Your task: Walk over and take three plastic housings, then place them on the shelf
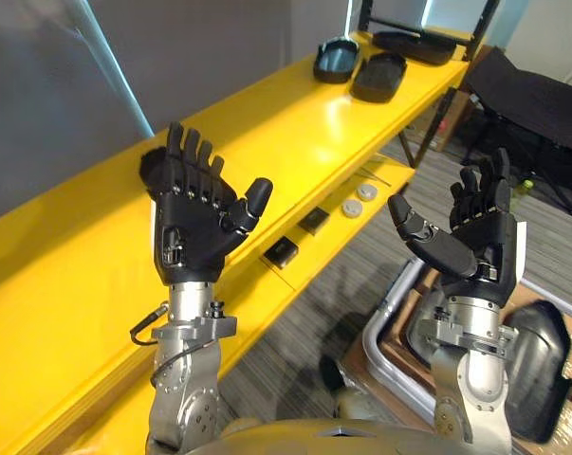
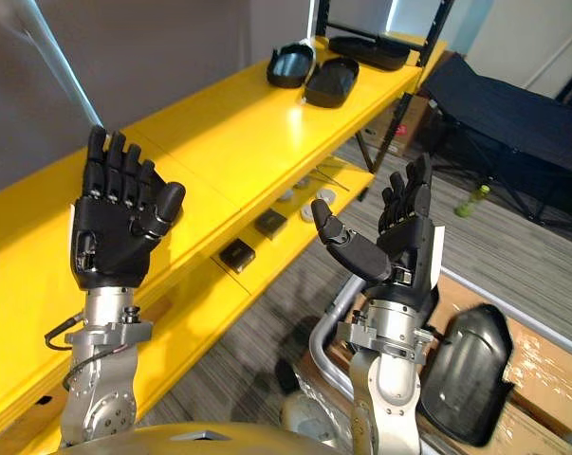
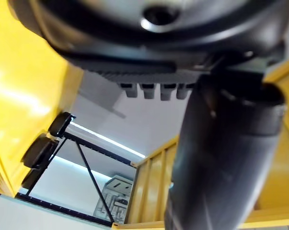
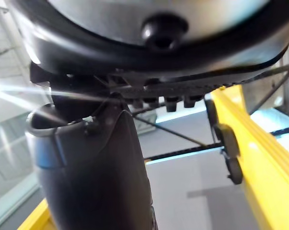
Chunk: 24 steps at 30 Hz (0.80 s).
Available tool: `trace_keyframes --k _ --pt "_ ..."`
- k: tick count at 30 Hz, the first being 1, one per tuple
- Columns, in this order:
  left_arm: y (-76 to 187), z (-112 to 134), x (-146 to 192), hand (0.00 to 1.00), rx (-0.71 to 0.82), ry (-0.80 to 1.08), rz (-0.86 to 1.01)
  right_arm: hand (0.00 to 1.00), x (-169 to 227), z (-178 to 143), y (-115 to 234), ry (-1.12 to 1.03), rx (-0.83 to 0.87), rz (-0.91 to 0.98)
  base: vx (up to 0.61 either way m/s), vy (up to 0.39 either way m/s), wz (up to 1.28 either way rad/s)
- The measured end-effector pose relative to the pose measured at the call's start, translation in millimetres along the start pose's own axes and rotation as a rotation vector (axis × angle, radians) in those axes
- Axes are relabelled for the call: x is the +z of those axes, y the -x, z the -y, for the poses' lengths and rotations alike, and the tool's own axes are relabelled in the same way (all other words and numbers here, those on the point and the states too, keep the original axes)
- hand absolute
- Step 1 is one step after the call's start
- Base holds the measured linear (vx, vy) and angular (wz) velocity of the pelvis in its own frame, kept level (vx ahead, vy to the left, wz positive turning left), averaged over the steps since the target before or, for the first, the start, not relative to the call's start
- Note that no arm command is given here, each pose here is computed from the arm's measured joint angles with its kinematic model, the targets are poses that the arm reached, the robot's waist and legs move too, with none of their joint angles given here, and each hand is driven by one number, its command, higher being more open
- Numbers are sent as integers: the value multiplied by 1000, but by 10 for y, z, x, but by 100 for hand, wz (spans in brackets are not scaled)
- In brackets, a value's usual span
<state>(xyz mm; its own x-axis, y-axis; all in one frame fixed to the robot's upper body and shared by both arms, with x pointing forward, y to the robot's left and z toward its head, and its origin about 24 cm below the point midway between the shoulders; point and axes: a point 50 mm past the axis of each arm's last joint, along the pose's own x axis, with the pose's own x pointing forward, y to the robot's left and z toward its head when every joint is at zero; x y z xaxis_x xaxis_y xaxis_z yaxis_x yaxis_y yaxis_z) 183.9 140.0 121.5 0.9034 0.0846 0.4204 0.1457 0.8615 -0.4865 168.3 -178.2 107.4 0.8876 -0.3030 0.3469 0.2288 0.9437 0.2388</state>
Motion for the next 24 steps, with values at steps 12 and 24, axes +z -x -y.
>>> trace_keyframes --k 12,24 --pt "-62 105 -32 100 -62 58 -1 100 -257 -56 271 -110 -29 -180 -46 64 -10" --pt "73 -350 -79 100 177 116 -49 100 -632 -478 196 -154 203 -284 -129 -156 -55"
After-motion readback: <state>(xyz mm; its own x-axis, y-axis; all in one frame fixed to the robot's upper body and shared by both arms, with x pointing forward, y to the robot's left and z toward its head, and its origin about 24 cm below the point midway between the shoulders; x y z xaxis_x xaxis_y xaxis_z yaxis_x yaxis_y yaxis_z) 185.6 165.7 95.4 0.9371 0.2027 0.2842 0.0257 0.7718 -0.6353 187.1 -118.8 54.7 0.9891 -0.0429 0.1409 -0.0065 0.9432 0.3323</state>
